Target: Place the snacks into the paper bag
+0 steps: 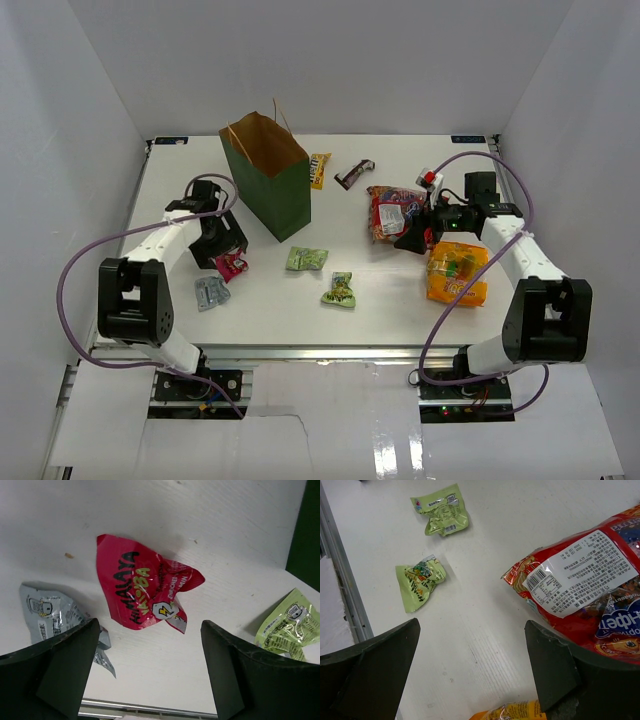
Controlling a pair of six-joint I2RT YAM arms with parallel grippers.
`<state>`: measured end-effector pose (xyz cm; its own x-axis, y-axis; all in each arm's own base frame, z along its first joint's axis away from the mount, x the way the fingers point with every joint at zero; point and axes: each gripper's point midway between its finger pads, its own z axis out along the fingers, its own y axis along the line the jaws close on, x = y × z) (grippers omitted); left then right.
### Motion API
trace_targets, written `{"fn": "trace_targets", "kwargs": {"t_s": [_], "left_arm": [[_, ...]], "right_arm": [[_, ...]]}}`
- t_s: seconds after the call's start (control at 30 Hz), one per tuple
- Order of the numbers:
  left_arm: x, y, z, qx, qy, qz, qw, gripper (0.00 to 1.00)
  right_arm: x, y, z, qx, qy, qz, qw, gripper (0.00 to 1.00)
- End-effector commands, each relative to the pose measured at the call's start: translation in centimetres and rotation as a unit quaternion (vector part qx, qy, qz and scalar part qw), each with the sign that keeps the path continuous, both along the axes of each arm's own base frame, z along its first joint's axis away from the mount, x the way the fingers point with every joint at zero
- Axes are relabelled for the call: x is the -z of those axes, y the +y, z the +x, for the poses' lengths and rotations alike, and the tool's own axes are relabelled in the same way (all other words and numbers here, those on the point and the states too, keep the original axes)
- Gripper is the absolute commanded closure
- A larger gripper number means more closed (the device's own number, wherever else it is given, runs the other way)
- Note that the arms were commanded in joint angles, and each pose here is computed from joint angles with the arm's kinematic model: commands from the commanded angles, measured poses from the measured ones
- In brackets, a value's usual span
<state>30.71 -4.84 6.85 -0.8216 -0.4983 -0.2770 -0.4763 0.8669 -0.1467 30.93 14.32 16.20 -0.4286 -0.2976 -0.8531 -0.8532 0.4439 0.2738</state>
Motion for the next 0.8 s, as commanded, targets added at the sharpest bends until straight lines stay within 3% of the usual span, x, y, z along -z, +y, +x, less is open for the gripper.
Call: {"fn": "trace_targets", "kwargs": {"t_s": [0.0,0.4,0.57,0.67,0.7,0.77], "left_arm": [[0.0,-1.6,1.4,0.083,-0.033,-0.02,0.996,0.07],[2.8,-1.7,1.2,0.126,-0.027,-0.015,0.991,0.09],[4.4,-0.1,0.5,0.108,-0.007,0.024,0.994,0.13],[6.2,0.4,-0.5,0.098,0.022,0.032,0.994,0.19],[6.7,0.4,-0.9,0.095,0.032,0.033,0.994,0.28],[6.8,0.4,-1.0,0.085,0.031,0.032,0.995,0.34]], "right_arm": [[-0.7,0.3,0.7,-0.005,-0.004,0.01,1.0,0.09],[-0.5,0.1,0.8,0.002,0.0,0.004,1.0,0.09],[-0.2,0.0,0.8,0.004,0.003,0.002,1.0,0.09],[-0.2,0.0,0.9,0.005,0.004,0.001,1.0,0.09],[-0.3,0.0,1.0,0.006,0.002,0.0,1.0,0.09],[-0.3,0.0,1.0,0.006,0.002,0.0,1.0,0.09]]}}
